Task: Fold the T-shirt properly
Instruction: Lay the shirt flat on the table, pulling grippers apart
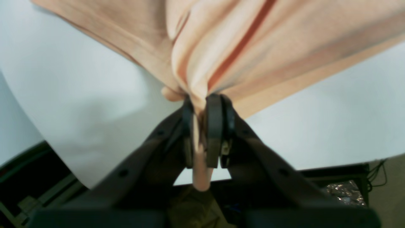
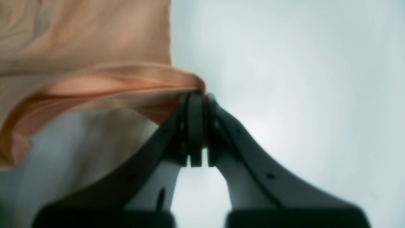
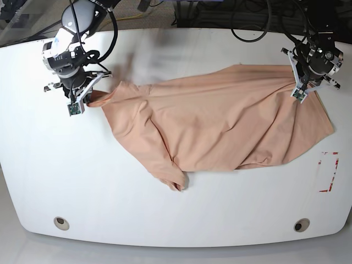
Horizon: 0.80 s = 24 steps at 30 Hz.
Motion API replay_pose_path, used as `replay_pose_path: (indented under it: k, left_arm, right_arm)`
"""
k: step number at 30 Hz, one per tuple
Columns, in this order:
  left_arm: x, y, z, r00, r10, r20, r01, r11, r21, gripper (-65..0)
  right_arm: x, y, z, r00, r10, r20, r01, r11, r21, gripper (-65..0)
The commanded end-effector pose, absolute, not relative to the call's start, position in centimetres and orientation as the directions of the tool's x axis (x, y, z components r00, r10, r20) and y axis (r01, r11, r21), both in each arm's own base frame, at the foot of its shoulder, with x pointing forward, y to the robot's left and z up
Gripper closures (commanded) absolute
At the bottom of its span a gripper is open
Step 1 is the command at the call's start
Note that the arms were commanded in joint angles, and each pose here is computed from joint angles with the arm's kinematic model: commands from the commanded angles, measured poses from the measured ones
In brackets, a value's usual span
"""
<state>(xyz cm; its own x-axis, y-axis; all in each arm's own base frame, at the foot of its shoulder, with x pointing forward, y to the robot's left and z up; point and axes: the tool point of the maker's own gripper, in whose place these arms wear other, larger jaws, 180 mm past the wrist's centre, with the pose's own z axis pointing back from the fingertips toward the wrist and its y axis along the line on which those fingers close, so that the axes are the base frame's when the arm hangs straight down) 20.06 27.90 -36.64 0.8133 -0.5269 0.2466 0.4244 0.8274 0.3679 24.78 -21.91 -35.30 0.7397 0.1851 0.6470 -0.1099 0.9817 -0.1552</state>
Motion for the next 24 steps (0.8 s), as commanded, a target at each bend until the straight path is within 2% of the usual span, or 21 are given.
replay_pose_path:
  k: [1, 16, 18, 20, 22, 24]
  left_arm:
    - [20.4, 28.5, -35.9, 0.802, -0.536, 0.262, 0.415, 0.817, 0.4, -1.1]
    - [20.0, 27.0, -36.7, 0.779, -0.538, 0.322, 0.425, 0.83, 0.361, -1.5]
    - [20.1, 26.8, -36.7, 0.774, -0.545, 0.322, 0.432, 0.827, 0.361, -1.9]
    - [19.9, 26.6, -36.8, 0.761, -0.569, 0.312, 0.462, 0.812, 0.356, -4.6]
    - [19.5, 26.1, -37.0, 0.724, -0.629, 0.282, 0.536, 0.771, 0.344, -12.5]
    - [19.3, 26.2, -37.2, 0.725, -0.633, 0.272, 0.542, 0.768, 0.341, -20.4]
  right_arm:
    - [24.7, -21.7, -34.9, 0.726, 0.171, 0.666, -0.095, 0.984, -0.149, 0.0]
    - [21.3, -21.1, -37.3, 0.789, 0.147, 0.597, -0.096, 0.988, -0.117, 0.0]
    - [21.3, -21.1, -37.3, 0.789, 0.147, 0.597, -0.096, 0.988, -0.117, -5.2]
    - [21.2, -21.1, -37.3, 0.79, 0.147, 0.595, -0.096, 0.988, -0.117, -13.5]
    - [21.1, -21.1, -37.4, 0.793, 0.147, 0.592, -0.097, 0.988, -0.116, -24.4]
    - [20.9, -20.9, -37.5, 0.79, 0.14, 0.597, -0.099, 0.99, -0.102, -30.6]
